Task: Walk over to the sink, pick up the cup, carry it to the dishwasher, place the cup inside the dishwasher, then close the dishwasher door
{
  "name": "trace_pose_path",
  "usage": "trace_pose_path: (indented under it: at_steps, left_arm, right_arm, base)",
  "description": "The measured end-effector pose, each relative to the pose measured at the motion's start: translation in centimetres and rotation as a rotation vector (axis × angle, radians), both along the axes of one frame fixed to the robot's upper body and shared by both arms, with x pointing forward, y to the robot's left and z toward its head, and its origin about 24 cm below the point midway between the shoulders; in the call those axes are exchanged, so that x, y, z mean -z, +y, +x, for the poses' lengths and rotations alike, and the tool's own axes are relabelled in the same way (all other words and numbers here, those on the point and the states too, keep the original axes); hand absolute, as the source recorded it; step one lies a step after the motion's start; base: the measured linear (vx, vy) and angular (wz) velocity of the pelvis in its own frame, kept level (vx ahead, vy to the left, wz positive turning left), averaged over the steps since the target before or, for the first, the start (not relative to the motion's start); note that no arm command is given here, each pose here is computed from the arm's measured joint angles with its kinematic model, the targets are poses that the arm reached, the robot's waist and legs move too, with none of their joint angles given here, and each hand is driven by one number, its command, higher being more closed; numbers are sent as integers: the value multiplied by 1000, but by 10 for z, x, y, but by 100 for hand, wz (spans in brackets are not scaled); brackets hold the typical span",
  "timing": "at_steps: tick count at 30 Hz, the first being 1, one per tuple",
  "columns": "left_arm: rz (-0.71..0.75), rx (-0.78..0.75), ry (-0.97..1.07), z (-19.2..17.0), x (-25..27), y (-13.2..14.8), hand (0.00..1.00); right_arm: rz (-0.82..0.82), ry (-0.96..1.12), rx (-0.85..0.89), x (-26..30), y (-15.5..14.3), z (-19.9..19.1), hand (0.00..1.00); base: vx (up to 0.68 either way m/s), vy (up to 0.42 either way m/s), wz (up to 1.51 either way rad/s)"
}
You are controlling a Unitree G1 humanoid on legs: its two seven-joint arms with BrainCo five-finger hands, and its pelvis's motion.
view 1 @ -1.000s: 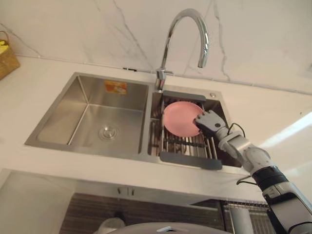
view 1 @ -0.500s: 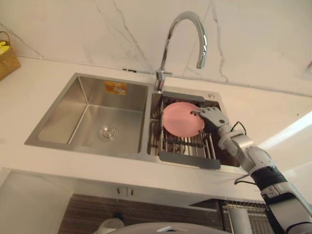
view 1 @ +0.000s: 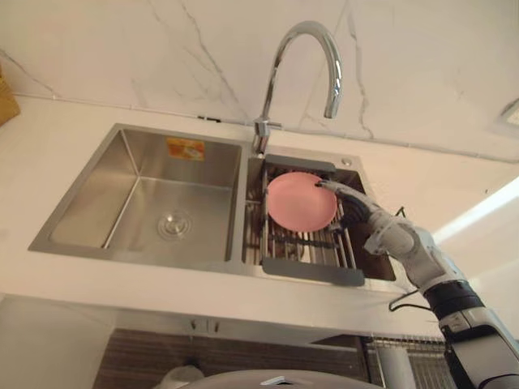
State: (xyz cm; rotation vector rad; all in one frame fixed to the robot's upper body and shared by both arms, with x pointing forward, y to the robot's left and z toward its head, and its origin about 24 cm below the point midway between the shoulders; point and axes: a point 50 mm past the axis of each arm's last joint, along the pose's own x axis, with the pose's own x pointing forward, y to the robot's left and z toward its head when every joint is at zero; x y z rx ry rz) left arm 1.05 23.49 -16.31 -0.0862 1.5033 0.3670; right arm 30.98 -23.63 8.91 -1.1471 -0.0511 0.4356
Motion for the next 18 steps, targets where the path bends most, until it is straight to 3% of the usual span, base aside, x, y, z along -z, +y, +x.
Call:
trace_pose_path:
  at_steps: [11,18]
  left_arm:
    - [-1,2,3,-1,0,0,0]
    - [-2,5,4,-1,0,-1,0]
  right_arm:
    - [-117,-54,-42,-3,-2,-2,0]
    - [-301,-76,-77,20,3,-11,0]
  base:
    - [-37,-3,-2]
    - [-5,17,0]
